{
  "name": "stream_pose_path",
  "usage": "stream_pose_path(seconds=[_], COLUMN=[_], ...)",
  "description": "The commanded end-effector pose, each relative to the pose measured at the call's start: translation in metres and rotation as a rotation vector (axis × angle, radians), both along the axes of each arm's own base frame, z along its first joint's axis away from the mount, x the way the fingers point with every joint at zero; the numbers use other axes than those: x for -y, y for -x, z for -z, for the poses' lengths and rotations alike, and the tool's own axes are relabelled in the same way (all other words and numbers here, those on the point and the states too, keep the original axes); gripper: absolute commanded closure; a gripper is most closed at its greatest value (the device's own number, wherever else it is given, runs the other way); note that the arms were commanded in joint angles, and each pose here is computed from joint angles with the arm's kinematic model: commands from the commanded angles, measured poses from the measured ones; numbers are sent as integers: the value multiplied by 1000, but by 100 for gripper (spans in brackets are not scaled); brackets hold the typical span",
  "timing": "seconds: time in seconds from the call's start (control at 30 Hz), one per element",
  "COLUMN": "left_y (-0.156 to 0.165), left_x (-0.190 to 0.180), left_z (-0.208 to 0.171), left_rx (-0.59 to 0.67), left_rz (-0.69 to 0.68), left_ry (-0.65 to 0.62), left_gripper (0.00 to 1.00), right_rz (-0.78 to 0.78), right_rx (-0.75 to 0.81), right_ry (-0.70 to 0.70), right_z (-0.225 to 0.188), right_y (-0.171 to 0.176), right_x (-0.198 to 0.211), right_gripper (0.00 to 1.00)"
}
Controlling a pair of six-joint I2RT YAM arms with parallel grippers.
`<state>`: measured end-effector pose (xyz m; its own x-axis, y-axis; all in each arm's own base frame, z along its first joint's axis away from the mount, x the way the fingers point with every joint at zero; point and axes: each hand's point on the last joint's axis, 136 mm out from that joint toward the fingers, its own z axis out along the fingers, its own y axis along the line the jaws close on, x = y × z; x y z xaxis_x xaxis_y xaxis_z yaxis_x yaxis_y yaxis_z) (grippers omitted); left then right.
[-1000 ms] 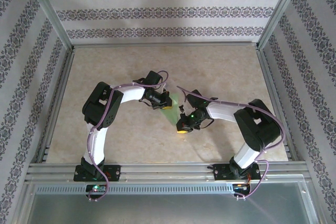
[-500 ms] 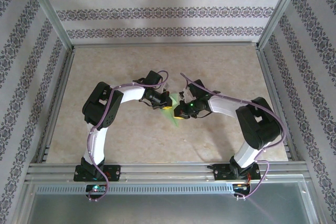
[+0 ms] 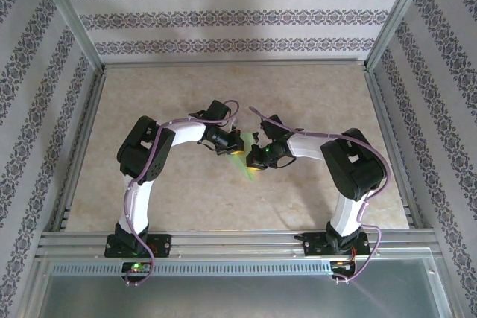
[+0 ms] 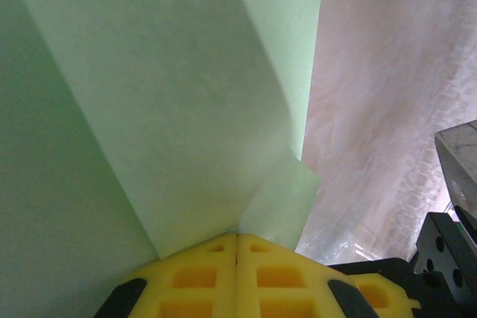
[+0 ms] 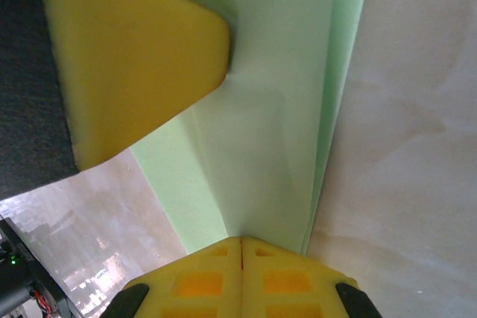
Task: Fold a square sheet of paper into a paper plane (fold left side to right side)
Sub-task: Fourth fold the wing at the center of the table.
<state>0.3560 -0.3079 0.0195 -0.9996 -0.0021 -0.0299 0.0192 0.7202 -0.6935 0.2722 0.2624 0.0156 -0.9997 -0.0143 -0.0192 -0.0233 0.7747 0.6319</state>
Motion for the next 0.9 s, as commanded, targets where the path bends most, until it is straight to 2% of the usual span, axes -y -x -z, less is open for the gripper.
stream_pose_path(seconds=[0.0, 0.13, 0.43, 0.87], left_y=[11, 6, -22, -80], left_x=[-20, -20, -26, -39], left_z=[39, 36, 35, 20], left_rx=[-63, -44, -8, 53], left_rz=[-22, -24, -48, -105], left_ry=[-147, -146, -140, -103], left_gripper=[94, 88, 88, 88], right_rz=[-20, -35, -86, -102], right_rx=[-38, -56, -98, -136], right_ry=[97, 160, 233, 257], right_z=[21, 30, 46, 54], right_y=[11, 17, 34, 48], right_x=[9, 17, 25, 32], right_gripper=[100, 100, 100, 100])
